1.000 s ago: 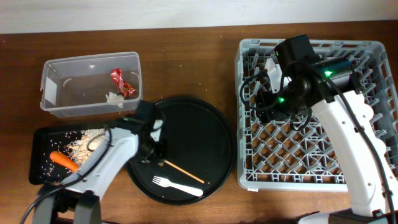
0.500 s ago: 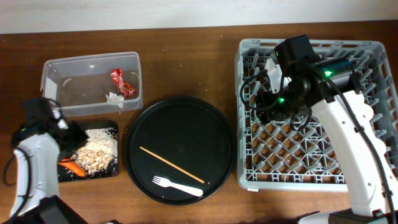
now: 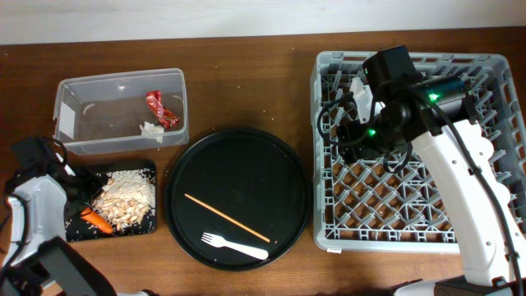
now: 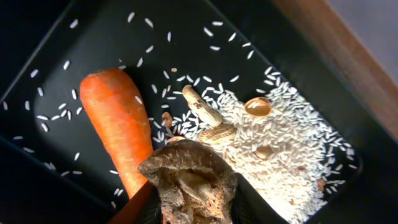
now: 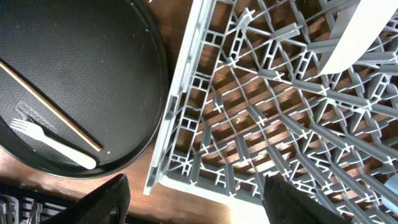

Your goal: Sort waste into correct bins and load items into the dishwasher rack

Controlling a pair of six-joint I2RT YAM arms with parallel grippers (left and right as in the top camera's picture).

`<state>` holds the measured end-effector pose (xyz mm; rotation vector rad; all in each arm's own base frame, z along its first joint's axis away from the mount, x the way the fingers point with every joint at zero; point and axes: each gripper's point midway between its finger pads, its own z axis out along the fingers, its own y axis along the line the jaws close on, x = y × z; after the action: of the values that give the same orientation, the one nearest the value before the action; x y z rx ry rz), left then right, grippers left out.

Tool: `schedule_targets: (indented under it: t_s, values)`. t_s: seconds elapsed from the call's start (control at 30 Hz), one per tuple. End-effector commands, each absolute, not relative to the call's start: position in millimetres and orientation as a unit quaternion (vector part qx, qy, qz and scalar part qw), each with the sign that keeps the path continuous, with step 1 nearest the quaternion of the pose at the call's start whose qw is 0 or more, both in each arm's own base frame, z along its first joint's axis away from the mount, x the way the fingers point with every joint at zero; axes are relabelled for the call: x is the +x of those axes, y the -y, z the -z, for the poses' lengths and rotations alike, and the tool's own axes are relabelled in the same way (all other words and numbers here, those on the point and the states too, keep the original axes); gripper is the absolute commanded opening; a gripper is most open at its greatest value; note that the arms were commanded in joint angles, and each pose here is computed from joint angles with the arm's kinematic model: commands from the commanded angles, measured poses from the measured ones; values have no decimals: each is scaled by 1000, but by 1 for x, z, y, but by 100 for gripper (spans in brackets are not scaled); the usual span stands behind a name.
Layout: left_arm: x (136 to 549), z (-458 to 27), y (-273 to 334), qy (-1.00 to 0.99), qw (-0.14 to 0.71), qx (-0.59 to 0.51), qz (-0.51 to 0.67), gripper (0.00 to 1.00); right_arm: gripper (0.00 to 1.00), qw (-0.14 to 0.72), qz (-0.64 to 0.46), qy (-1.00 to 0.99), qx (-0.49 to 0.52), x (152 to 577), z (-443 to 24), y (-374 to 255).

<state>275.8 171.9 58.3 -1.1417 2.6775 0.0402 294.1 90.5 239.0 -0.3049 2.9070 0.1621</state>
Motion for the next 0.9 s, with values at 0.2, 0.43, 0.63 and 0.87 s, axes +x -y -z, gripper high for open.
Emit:
schedule_targets:
  t_s: [0.2, 0.43, 0.63, 0.87]
  values:
    - [272, -41, -174, -915, 87, -394, -16, 43, 72, 104, -50, -988, -102, 294, -237, -89]
    - [274, -43, -162, -916, 83, -392, 15, 46, 73, 103, -50, -988, -102, 293, -237, -88]
    - [278, -78, -138, -915, 100, -384, 79, 50, 88, 102, -59, -987, -106, 293, -237, -92]
    - [247, -92, -79, -937, 24, -323, 133, 56, 94, 67, -183, -937, -291, 272, -230, -164]
